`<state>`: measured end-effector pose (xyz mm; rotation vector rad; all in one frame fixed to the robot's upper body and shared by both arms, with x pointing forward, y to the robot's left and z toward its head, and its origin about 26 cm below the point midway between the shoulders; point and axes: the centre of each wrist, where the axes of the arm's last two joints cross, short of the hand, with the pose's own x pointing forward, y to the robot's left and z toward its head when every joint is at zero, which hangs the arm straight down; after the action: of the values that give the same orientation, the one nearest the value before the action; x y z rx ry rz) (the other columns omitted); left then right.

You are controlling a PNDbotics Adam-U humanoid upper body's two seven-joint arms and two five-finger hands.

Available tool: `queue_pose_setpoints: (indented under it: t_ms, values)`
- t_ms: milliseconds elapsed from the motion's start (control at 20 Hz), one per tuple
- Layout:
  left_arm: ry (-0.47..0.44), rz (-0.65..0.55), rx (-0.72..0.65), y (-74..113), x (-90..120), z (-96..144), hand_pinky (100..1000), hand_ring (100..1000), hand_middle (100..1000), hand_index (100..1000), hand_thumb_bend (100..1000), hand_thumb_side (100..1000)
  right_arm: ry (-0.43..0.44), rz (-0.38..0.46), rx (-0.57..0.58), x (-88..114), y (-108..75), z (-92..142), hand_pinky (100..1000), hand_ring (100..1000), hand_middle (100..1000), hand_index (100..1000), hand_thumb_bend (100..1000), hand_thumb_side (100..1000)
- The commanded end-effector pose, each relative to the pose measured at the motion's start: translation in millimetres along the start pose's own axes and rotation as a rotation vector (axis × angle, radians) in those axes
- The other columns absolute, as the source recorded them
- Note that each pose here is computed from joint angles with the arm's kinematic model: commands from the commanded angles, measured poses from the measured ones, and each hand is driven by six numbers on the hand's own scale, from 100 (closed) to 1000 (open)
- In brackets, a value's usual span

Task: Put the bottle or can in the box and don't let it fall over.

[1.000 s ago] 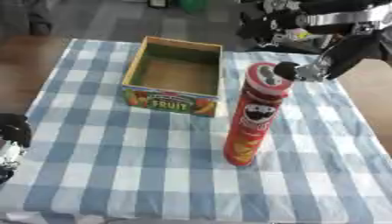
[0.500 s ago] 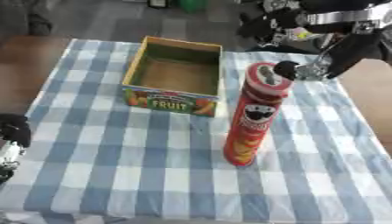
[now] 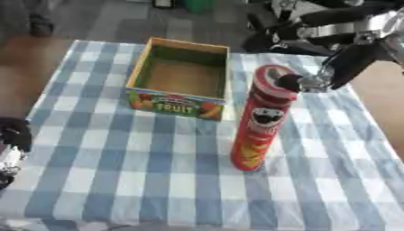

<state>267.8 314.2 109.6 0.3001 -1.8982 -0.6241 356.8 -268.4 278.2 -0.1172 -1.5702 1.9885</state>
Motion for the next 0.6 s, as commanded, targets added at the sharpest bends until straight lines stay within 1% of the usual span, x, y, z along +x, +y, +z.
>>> queue_pose_setpoints:
  t_ms: [50,600]
  values:
    - [-0.019,-0.008,0.001,3.8,4.2,-1.9,601,539,570,696,205,473,0.021,0.025,0.006,-0.6,-4.1,3.0,965,1000,1000,1000,160,612]
    - [-0.02,-0.007,-0.001,3.7,4.2,-1.9,602,541,571,696,199,475,0.022,0.025,0.011,-2.4,-1.7,1.1,964,1000,1000,1000,159,611]
